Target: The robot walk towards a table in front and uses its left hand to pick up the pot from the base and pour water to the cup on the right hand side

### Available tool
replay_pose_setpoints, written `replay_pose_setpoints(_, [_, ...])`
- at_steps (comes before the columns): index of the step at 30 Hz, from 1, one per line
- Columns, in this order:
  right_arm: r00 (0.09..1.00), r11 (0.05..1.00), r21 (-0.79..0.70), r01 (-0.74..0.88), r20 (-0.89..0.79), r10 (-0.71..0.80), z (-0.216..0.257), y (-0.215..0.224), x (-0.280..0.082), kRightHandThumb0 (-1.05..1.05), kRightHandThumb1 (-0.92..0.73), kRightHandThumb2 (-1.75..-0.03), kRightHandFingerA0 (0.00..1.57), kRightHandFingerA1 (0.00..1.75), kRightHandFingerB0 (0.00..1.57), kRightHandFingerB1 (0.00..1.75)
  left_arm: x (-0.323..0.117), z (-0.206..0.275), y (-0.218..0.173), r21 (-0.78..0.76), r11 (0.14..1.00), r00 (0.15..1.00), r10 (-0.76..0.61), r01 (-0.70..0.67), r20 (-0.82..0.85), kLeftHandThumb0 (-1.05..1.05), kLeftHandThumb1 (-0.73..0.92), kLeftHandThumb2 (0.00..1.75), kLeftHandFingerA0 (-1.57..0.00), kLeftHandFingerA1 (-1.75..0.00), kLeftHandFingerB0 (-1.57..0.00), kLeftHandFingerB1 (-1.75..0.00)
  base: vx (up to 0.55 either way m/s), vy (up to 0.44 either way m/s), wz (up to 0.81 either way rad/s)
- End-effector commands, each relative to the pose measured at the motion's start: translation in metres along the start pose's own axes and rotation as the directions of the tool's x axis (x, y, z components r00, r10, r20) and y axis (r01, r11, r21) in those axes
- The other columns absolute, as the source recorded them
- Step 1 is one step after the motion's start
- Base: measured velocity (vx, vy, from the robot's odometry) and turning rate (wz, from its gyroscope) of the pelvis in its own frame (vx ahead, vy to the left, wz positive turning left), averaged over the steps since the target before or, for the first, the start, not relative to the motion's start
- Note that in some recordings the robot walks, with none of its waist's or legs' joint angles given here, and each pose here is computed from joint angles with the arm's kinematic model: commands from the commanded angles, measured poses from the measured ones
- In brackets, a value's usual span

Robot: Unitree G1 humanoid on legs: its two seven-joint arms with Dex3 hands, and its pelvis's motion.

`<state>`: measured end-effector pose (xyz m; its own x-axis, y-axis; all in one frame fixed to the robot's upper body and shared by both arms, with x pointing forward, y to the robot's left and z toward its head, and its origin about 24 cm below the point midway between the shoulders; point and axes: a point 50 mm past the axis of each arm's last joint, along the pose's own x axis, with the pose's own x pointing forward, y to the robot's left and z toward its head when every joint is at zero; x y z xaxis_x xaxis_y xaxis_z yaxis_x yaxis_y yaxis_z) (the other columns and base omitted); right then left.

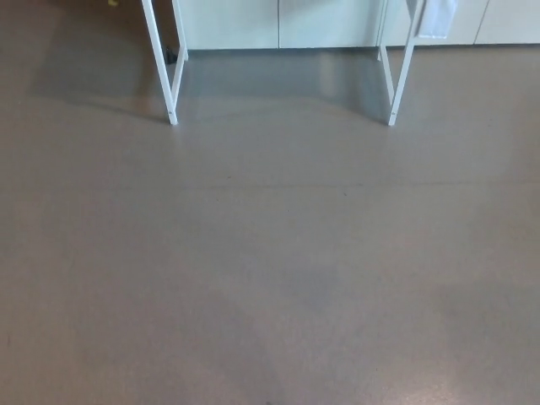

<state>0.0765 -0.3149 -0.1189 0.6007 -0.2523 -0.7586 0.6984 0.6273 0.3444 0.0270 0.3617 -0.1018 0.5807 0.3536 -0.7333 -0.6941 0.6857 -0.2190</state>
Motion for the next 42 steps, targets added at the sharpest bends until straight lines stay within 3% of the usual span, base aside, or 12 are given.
replay_pose_setpoints(1, [1.0,1.0,0.02,-0.01,0.007,0.01,0.003,0.005,0.002,-0.23,-0.66,-0.59,0.37,0.41,0.3,0.4,0.002,0.012,-0.001,0.012,1.0,0.998,-0.016,0.015,0.052,0.16,0.64,0.6,-0.34,-0.42,-0.2,-0.34,0.14,0.254,-0.25])
replay_pose_setpoints(10, [0.999,0.999,0.021,-0.029,0.018,0.028,0.008,0.014,0.007,-0.23,-0.66,-0.59,0.37,0.41,0.3,0.4,0.006,0.017,-0.006,0.002,1.0,0.997,-0.026,0.026,0.07,0.16,0.64,0.6,-0.34,-0.42,-0.2,-0.34,0.16,0.198,0.01])
replay_pose_setpoints(26, [0.999,0.999,0.02,-0.033,0.017,0.033,0.01,0.016,0.009,-0.23,-0.66,-0.59,0.37,0.41,0.3,0.4,0.006,0.017,-0.006,0.0,1.0,0.997,-0.028,0.028,0.076,0.16,0.64,0.6,-0.34,-0.42,-0.2,-0.34,0.17,-0.153,0.06])
replay_pose_setpoints(42, [0.999,0.999,0.021,-0.035,0.019,0.034,0.011,0.018,0.01,-0.23,-0.66,-0.59,0.37,0.41,0.3,0.4,0.007,0.018,-0.008,-0.001,1.0,0.996,-0.031,0.031,0.079,0.16,0.64,0.6,-0.34,-0.42,-0.2,-0.34,0.19,0.103,-0.07])
